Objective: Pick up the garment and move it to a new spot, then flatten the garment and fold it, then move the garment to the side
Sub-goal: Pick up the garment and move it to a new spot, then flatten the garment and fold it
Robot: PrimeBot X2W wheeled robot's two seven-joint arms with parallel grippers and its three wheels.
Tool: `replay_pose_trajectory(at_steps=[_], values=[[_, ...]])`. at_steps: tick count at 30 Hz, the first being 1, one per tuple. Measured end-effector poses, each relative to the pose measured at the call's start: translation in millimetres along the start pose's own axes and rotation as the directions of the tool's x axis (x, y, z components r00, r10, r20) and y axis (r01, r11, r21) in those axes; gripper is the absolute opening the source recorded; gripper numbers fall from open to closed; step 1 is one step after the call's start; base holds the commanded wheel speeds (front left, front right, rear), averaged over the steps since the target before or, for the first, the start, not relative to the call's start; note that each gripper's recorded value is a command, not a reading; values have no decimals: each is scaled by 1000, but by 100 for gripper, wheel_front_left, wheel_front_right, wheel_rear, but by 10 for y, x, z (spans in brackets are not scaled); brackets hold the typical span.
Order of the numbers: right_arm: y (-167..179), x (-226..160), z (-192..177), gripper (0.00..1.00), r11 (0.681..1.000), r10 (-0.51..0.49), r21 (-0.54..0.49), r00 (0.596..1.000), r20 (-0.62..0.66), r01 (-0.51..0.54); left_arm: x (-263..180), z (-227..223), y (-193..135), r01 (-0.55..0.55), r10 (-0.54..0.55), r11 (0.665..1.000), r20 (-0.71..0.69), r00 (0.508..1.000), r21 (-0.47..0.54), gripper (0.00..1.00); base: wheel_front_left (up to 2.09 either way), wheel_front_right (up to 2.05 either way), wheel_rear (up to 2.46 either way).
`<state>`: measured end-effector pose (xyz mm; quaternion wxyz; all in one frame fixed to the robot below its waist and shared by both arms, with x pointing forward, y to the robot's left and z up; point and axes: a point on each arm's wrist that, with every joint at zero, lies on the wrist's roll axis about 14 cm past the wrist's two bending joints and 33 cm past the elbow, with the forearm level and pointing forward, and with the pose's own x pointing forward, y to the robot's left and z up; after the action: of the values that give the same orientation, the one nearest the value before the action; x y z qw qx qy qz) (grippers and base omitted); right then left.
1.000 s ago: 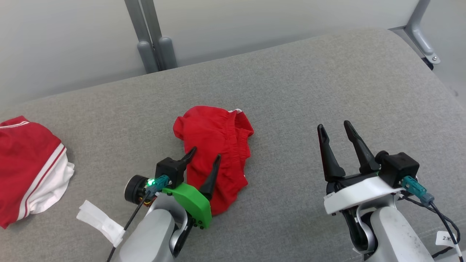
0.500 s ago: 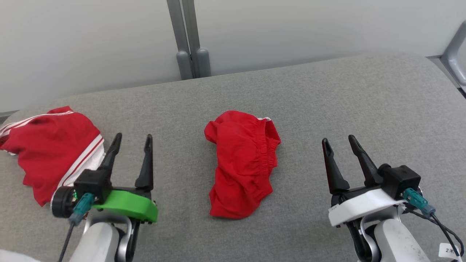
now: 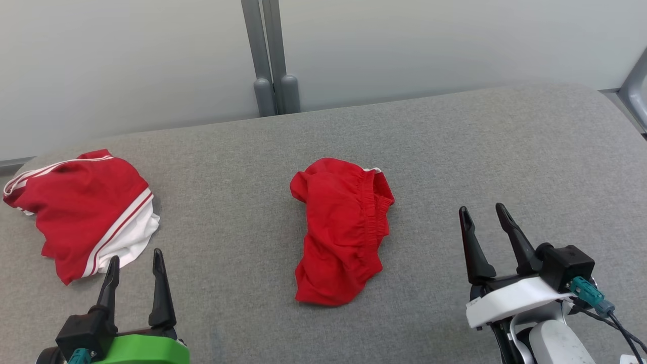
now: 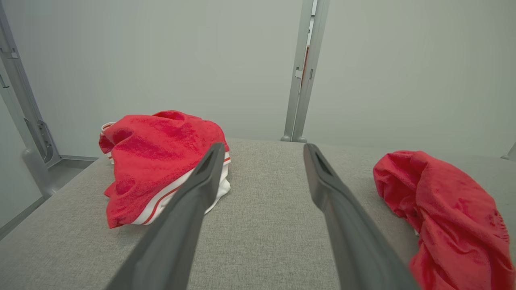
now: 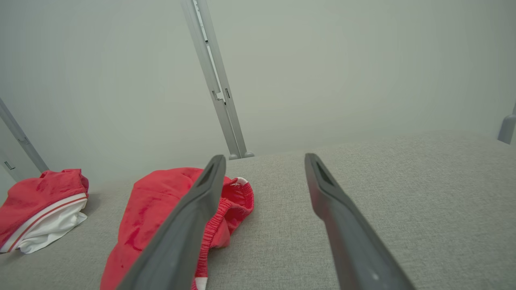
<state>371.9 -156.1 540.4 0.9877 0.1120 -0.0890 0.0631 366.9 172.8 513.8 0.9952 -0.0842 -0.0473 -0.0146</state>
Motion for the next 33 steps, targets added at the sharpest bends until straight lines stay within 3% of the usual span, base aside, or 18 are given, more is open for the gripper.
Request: replay_pose_trajectory(at_steps=[18,25,28,33], values=[[25,12,-168,100,1000,7,10,999,-49,-7,-29,-110,46,-12,11,1000,-24,1000,-13,100,0,0,0],[252,52,-368,100,997,76,30,991,-110,-73,-27,-115,55,-14,13,1000,-25,1000,-21,100,0,0,0],[442,47,-607,100,989,145,42,971,-192,-139,-39,-111,89,-22,22,1000,-24,999,-20,100,0,0,0],[603,-26,-1070,100,975,221,67,890,-400,-212,-97,-127,179,-50,49,999,-30,998,-21,100,0,0,0]])
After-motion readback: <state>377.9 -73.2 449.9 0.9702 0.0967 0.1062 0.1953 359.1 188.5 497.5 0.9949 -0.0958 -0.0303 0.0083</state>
